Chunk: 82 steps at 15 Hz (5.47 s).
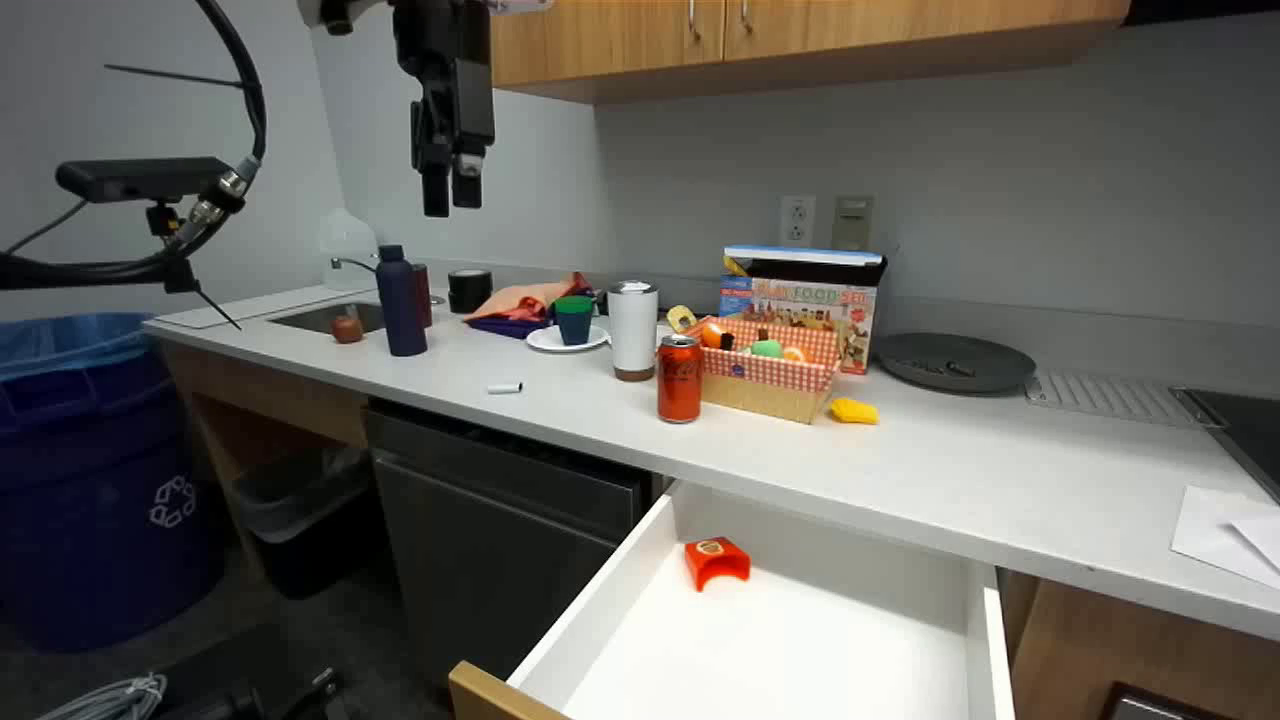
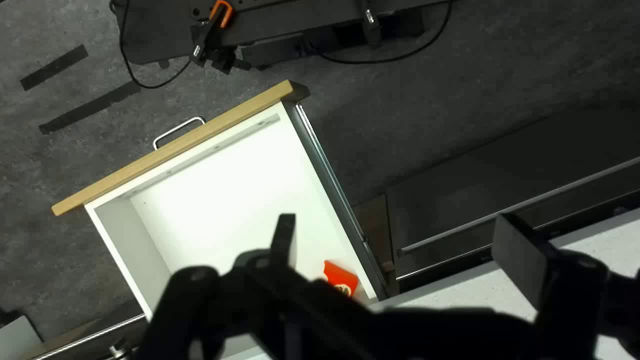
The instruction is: Put the green plush toy in the drawer
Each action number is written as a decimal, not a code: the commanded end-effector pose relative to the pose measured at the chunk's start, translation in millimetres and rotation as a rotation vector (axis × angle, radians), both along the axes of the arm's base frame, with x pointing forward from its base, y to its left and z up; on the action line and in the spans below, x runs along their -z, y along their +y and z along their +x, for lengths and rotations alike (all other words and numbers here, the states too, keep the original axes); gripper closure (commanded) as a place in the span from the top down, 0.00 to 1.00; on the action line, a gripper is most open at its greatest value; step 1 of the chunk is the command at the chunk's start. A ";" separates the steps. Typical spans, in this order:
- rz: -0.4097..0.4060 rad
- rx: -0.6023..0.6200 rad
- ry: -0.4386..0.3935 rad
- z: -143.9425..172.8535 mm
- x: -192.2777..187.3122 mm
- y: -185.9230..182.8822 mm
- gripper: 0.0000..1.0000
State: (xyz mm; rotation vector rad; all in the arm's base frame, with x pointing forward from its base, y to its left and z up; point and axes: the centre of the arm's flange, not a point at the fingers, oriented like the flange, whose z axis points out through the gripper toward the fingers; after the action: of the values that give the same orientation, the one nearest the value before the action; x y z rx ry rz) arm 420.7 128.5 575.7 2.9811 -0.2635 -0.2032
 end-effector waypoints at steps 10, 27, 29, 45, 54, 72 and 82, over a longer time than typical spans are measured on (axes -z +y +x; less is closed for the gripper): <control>0.000 0.000 0.000 0.1 0.1 0.0 1.00; 0.107 -0.021 -0.377 177.9 -29.0 -10.6 1.00; 0.094 -0.008 -0.362 152.9 -16.2 -18.1 1.00; 0.128 0.055 -0.501 315.1 83.1 -42.5 1.00; 0.091 0.067 -0.436 391.3 165.8 -49.3 1.00; 0.063 0.092 -0.339 414.4 203.2 -65.5 0.21; 0.030 0.121 -0.419 322.9 76.2 -75.4 0.04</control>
State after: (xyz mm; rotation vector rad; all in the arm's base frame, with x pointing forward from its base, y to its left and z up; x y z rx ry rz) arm 791.2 61.6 468.5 3.0276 -0.4681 0.4098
